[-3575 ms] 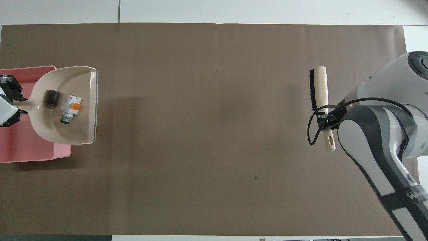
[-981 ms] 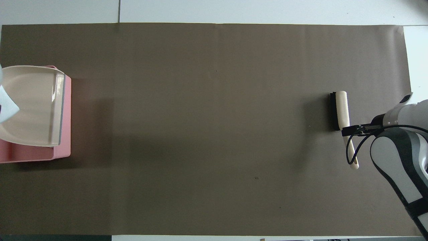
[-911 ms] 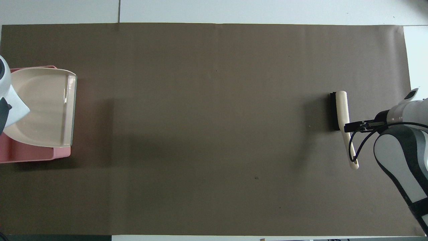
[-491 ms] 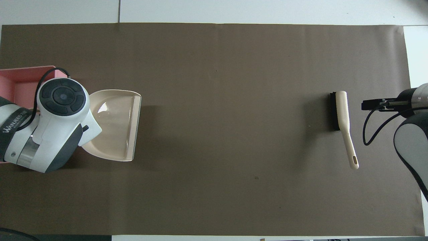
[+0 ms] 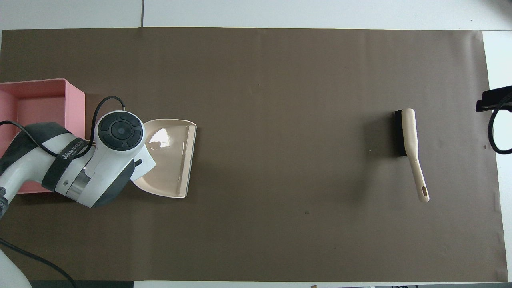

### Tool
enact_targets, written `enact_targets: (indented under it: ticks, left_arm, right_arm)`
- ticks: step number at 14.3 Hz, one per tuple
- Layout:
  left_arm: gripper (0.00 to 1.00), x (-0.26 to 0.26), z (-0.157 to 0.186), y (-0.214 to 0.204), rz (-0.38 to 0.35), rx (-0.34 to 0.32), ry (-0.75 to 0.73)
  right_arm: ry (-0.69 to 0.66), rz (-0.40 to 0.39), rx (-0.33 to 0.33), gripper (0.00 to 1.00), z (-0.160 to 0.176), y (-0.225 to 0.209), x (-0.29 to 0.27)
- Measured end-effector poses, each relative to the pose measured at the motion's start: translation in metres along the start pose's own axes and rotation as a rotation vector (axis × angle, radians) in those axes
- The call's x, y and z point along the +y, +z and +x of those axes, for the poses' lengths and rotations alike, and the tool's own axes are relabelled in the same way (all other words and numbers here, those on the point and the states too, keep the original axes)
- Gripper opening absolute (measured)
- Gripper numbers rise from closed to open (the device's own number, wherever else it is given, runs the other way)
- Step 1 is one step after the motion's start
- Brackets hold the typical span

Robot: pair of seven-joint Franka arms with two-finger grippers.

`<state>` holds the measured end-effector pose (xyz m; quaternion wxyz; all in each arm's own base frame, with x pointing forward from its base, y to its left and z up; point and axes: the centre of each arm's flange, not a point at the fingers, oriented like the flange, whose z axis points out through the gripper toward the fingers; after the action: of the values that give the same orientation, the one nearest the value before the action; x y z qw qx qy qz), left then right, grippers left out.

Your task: Clean e-waste and dump in bin

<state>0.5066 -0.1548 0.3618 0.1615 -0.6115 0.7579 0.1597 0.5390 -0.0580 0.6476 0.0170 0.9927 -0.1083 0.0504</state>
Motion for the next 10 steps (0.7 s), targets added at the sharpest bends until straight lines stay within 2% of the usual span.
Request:
enact_targets:
  ticks: [3,5,7,9,10]
  left_arm:
    - [0.33,-0.002,0.015,0.007,-0.001,0.006,0.014]
    - [0.33,-0.002,0.021,0.01,-0.006,0.005,0.002]
    - [0.36,-0.002,0.02,0.009,-0.005,0.006,-0.004]
    - [0.56,-0.003,0.014,0.0,0.012,0.008,-0.047]
    - [0.56,-0.003,0.007,-0.009,0.021,0.007,-0.108]
  right_arm:
    - [0.003,-0.004,-0.037,1.0,0.006,0.001,0.0]
    - [0.002,-0.01,-0.088,1.0,0.005,0.012,0.0]
    - [-0.008,-0.011,-0.101,1.0,0.003,0.014,-0.006]
    - [-0.021,-0.009,-0.102,1.0,0.002,0.013,-0.017]
    - [-0.019,-0.009,-0.103,1.0,0.002,0.013,-0.016]
